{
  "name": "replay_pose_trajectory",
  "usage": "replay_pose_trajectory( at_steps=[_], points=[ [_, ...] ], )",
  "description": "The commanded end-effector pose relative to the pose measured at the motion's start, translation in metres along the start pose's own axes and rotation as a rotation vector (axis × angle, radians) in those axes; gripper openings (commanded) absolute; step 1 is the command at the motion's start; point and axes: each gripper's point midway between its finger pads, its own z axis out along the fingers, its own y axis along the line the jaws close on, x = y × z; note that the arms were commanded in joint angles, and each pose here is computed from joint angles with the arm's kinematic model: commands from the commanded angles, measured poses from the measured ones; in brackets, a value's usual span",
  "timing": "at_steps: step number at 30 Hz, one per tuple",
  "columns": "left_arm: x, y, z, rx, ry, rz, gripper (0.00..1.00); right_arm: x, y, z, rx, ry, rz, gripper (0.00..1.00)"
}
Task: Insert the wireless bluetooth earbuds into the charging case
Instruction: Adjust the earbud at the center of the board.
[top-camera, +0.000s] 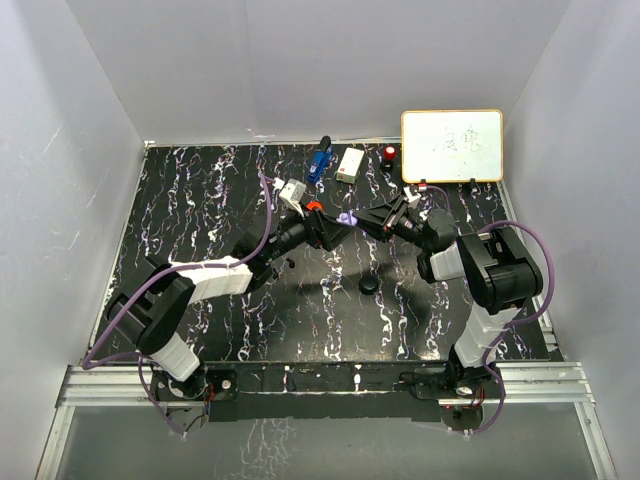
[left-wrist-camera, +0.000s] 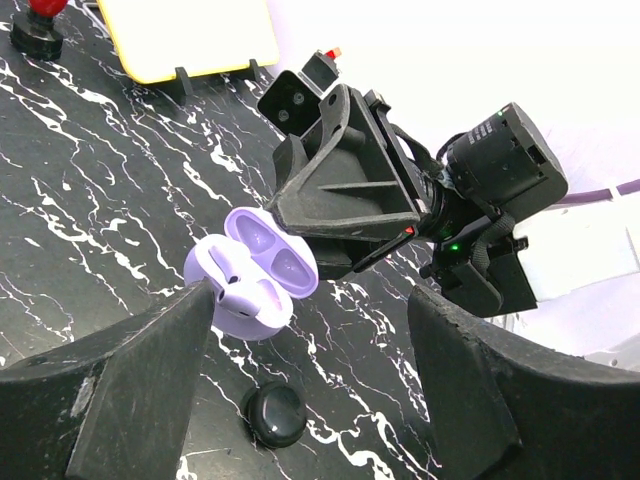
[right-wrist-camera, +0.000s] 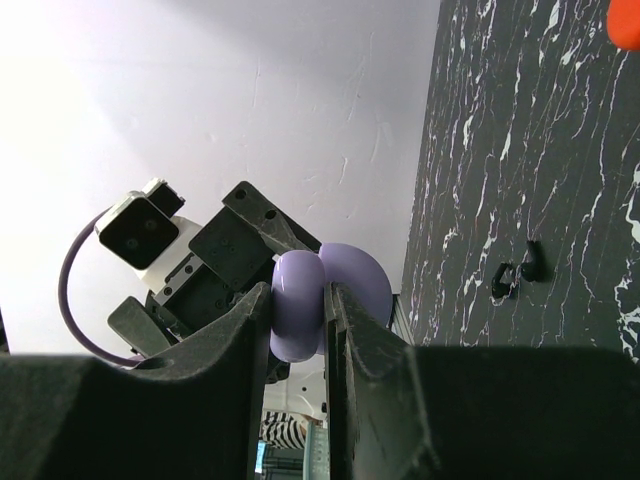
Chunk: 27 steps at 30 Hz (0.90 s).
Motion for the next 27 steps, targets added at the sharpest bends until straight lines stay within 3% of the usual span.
replay_pose_trajectory(
  at_steps=[1, 27],
  points=[
    [-0.0278, -0.0229, 0.0016, 0.074, -0.057, 0.023, 0.76, -0.0073, 0.0219, 0.0057, -0.065, -0.007, -0.080, 0.00],
    [-0.0312, -0.0271, -0.0021, 0.079, -0.065, 0.029, 0.75, -0.0104, 0.0141, 0.0076, -0.046, -0.015, -0.068, 0.00]
  ],
)
